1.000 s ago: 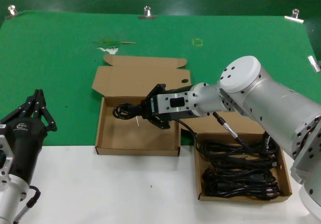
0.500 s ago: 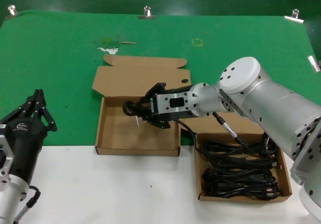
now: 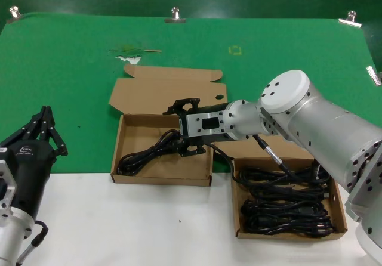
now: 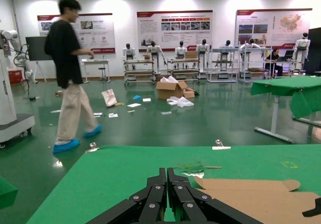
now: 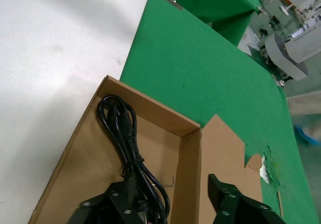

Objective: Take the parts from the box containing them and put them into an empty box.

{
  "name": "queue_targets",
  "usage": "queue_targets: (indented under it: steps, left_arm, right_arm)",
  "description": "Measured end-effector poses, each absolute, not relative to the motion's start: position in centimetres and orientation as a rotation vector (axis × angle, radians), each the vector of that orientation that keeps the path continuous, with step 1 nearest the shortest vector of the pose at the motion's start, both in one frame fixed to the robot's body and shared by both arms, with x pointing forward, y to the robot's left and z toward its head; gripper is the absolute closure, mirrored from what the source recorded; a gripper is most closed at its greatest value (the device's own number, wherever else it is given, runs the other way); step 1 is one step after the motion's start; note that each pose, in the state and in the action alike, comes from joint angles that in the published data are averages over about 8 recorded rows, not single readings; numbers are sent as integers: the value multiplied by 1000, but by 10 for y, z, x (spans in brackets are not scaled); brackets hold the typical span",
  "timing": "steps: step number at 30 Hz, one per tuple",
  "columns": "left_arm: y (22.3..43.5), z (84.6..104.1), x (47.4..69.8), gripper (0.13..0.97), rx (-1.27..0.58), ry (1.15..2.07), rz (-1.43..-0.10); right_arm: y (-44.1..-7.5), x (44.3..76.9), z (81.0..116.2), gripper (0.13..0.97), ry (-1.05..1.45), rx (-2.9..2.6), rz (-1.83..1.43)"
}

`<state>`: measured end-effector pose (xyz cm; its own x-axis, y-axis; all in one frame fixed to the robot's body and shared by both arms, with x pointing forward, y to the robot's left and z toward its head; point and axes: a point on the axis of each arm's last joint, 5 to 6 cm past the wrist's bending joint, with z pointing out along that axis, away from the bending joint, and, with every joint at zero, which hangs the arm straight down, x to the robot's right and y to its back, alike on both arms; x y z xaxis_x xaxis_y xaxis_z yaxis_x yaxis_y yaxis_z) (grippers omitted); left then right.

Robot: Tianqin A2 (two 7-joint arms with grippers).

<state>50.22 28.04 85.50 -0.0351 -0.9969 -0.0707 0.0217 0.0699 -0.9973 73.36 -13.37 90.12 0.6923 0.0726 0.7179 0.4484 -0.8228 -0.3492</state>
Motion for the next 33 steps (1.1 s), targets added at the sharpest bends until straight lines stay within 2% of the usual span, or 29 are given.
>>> queue_targets:
  steps: [1,9,10,18,22,25,30,33]
  left_arm:
    - [280,855,502,946,-1125,1253,-1193]
    - [280,855,502,946,-1125,1253,-1193]
    - [280,855,502,946,-1125,1253,-1193]
    - [280,855,502,927,-1125,1253,-1193]
    - [280,855,502,916,-1125,1253,-1193]
    - [280,855,502,916,-1125,1253,-1193]
    - [280,855,502,856,-1125,1253,-1193]
    - [280,855,502,819,-1125,1253,-1193]
  right_arm:
    - [-134,734,901,673,-400,-2393,-985]
    - [-134,734,901,474,-389,-2377,-988]
    - [-134,734,901,474,-388,-2376,-988]
    - [-134,734,901,294,-387,-2374,-989]
    - [-134,734,901,294,-387,-2374,-989]
    - [-133,733,900,251,-383,-2372,-987]
    - [-129,728,891,179,-344,-2347,-971]
    - [-124,721,882,167,-297,-2317,-954]
